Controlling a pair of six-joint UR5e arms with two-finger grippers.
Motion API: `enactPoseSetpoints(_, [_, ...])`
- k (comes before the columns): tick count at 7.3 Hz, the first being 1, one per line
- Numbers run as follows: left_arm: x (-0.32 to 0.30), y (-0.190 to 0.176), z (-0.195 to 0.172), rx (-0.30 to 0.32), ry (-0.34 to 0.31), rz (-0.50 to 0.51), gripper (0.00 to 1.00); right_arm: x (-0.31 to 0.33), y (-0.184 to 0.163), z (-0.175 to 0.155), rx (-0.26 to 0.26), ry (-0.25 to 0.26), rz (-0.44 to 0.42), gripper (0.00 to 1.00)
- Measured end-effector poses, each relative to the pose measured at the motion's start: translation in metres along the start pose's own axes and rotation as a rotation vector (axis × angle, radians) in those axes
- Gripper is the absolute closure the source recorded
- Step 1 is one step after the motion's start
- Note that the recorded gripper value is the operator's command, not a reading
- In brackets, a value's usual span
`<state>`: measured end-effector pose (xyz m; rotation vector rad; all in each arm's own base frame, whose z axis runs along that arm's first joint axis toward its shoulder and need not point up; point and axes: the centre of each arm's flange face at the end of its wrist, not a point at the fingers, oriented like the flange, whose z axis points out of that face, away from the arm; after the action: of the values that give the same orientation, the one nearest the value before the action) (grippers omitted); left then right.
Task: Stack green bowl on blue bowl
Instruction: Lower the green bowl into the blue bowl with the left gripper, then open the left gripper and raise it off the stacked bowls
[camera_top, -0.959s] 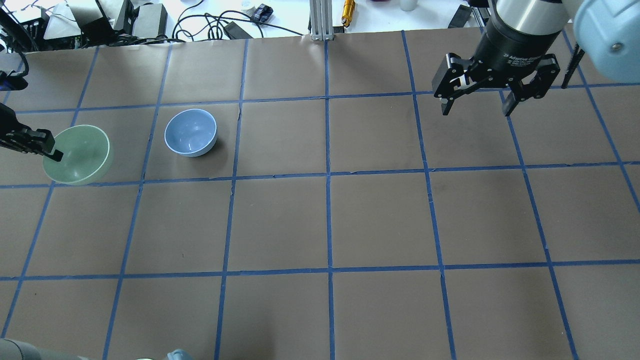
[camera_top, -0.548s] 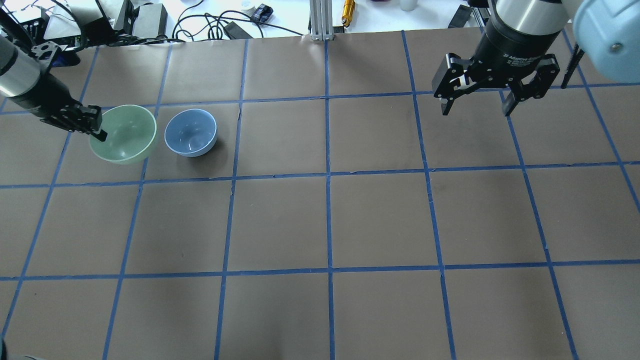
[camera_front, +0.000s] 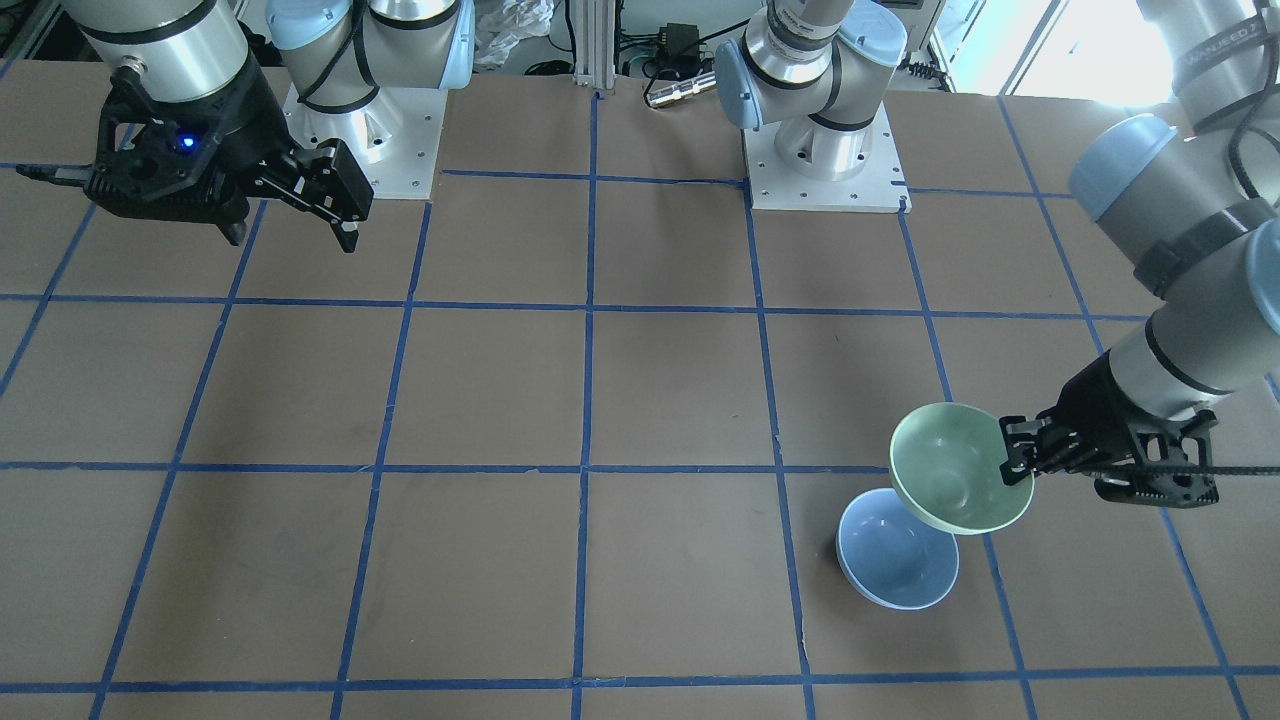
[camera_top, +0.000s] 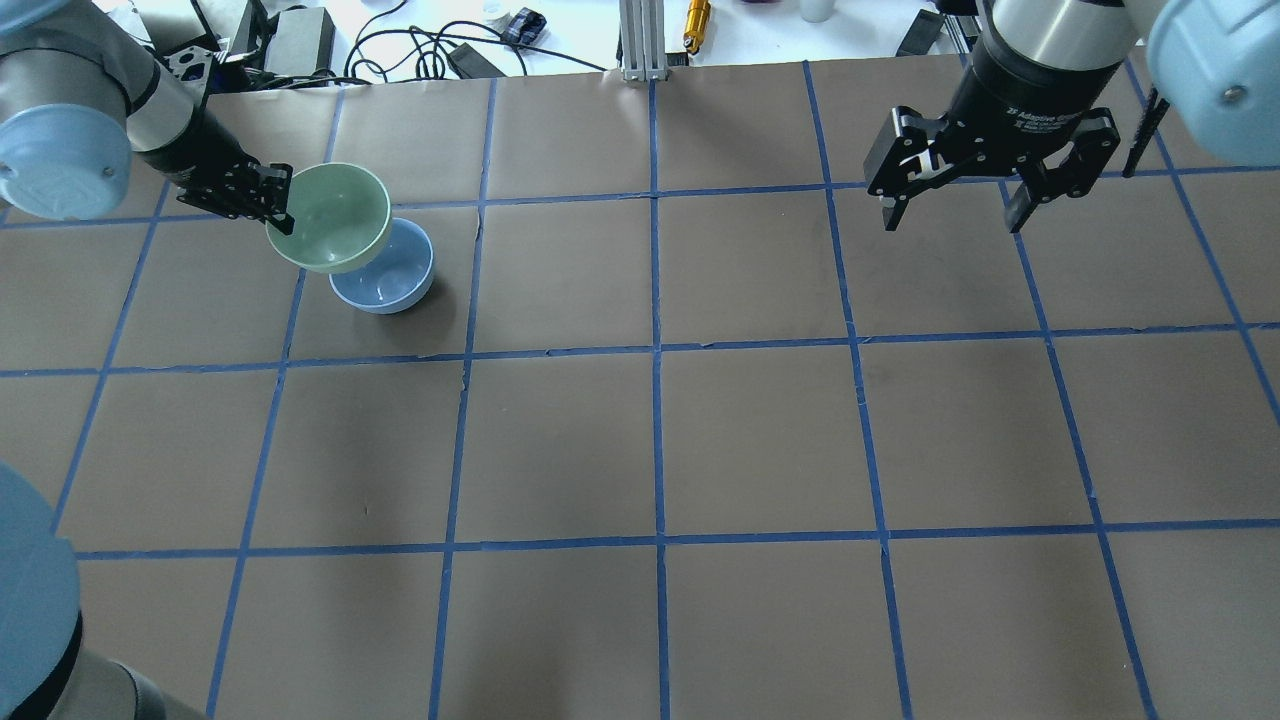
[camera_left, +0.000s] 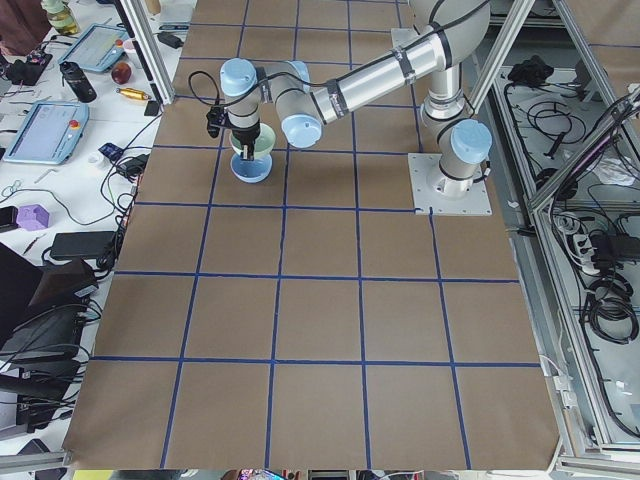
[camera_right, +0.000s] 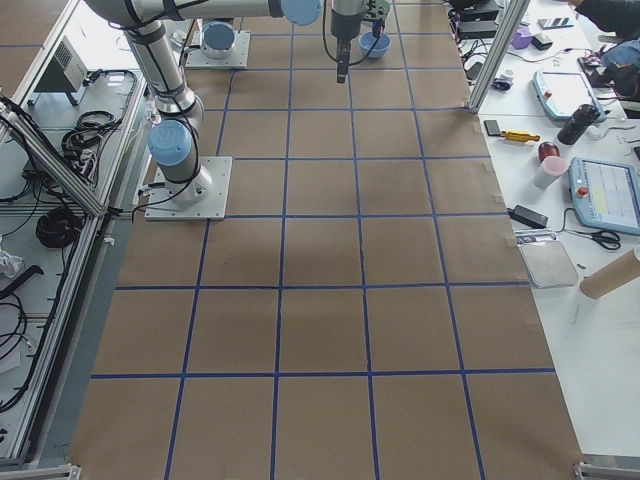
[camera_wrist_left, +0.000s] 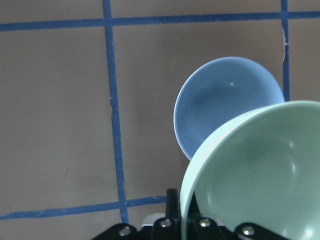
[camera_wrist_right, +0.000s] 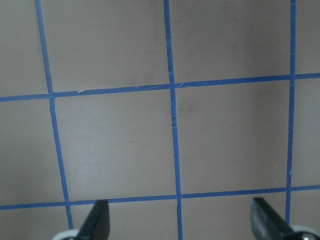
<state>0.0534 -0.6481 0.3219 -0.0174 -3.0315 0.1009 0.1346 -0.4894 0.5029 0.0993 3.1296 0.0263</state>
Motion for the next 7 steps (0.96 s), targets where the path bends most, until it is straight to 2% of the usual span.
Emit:
enactPoseSetpoints(2, [-0.002, -0.014, 0.029, -0.033, 0.01, -0.017, 0.96, 0.0, 0.0, 0.0, 0.0, 0.0, 0.0, 0.0])
enactPoseSetpoints(6, [-0.008, -0.016, 0.071, -0.088, 0.016, -0.019, 0.96, 0.0, 0.0, 0.0, 0.0, 0.0, 0.0, 0.0])
enactPoseSetpoints(7, [-0.009, -0.015, 0.078, -0.096, 0.017, -0.02, 0.89, 0.0, 0.0, 0.0, 0.0, 0.0, -0.001, 0.0])
